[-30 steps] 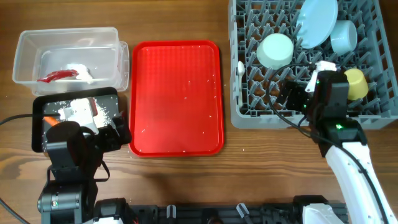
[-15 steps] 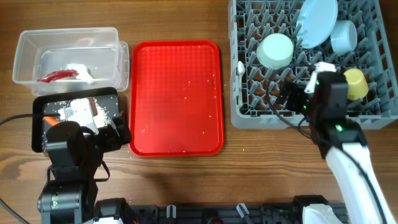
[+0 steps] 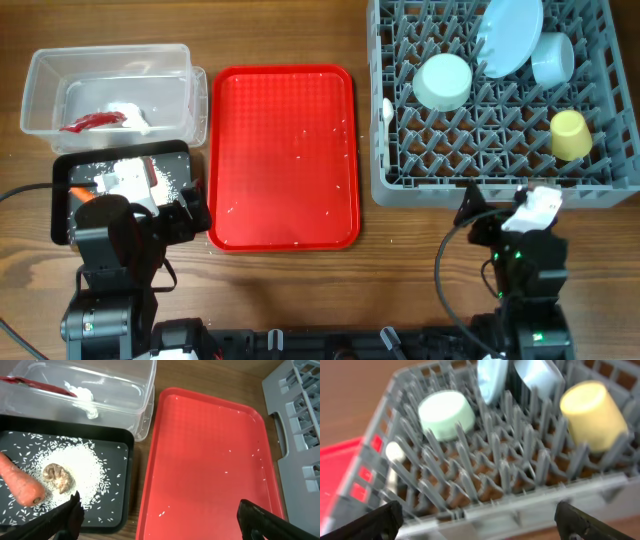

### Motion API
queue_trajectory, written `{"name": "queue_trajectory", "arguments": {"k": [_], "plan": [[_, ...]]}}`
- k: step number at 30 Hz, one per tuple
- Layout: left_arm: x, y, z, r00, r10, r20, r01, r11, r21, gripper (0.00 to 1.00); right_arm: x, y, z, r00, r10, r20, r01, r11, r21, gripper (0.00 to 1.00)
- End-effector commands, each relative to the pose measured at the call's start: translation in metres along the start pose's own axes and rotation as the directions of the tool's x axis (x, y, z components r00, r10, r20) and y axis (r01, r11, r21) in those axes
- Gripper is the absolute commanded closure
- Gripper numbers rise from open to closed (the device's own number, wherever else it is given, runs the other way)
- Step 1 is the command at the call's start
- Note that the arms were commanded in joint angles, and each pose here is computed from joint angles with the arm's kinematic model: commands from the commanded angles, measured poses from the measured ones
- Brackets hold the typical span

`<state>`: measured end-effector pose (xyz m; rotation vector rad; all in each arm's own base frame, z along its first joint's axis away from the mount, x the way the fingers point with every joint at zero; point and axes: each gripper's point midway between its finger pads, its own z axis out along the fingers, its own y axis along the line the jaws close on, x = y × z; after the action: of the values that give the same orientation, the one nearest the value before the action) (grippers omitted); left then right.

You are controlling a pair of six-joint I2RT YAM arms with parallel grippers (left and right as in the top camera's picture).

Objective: Sort waste into correct bins and load items into the dishwasher rack

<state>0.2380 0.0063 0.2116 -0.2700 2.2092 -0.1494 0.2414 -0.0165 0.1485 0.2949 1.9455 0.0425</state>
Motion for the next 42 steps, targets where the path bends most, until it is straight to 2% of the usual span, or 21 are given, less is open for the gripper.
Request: {"name": "queue_trajectory", "arguments": {"k": [1, 8, 16, 20, 28, 33, 42], "plan": [[0.0, 0.003, 0.0, 1.0, 0.016, 0.004, -0.016, 1.0, -0.014, 0.0, 0.008, -0.001, 0.004, 0.999, 0.013, 0.029, -0.012, 1.0, -0.007, 0.0], [0.001, 0.003, 0.0, 1.0, 0.016, 0.003, -0.016, 1.0, -0.014, 0.0, -0.014, 0.014, 0.009, 0.982, 0.032, 0.187, -0.014, 0.995, -0.1, 0.0], [0.001, 0.003, 0.0, 1.0, 0.016, 0.003, -0.016, 1.0, -0.014, 0.0, -0.038, 0.022, 0.005, 0.921, 0.074, 0.382, -0.01, 0.986, -0.168, 0.0], [0.001, 0.003, 0.0, 1.0, 0.016, 0.003, -0.016, 1.0, -0.014, 0.0, -0.047, 0.023, 0.0, 0.904, 0.082, 0.419, -0.007, 0.984, -0.177, 0.0], [0.001, 0.003, 0.0, 1.0, 0.016, 0.003, -0.016, 1.0, -0.014, 0.0, -0.048, 0.022, -0.007, 0.897, 0.086, 0.434, -0.007, 0.984, -0.181, 0.0], [0.001, 0.003, 0.0, 1.0, 0.016, 0.003, -0.016, 1.0, -0.014, 0.0, -0.024, 0.017, -0.007, 0.93, 0.068, 0.362, -0.01, 0.987, -0.161, 0.0], [0.001, 0.003, 0.0, 1.0, 0.016, 0.003, -0.016, 1.0, -0.014, 0.0, -0.022, 0.028, -0.009, 0.934, 0.063, 0.352, 0.017, 0.975, -0.22, 0.0]]}}
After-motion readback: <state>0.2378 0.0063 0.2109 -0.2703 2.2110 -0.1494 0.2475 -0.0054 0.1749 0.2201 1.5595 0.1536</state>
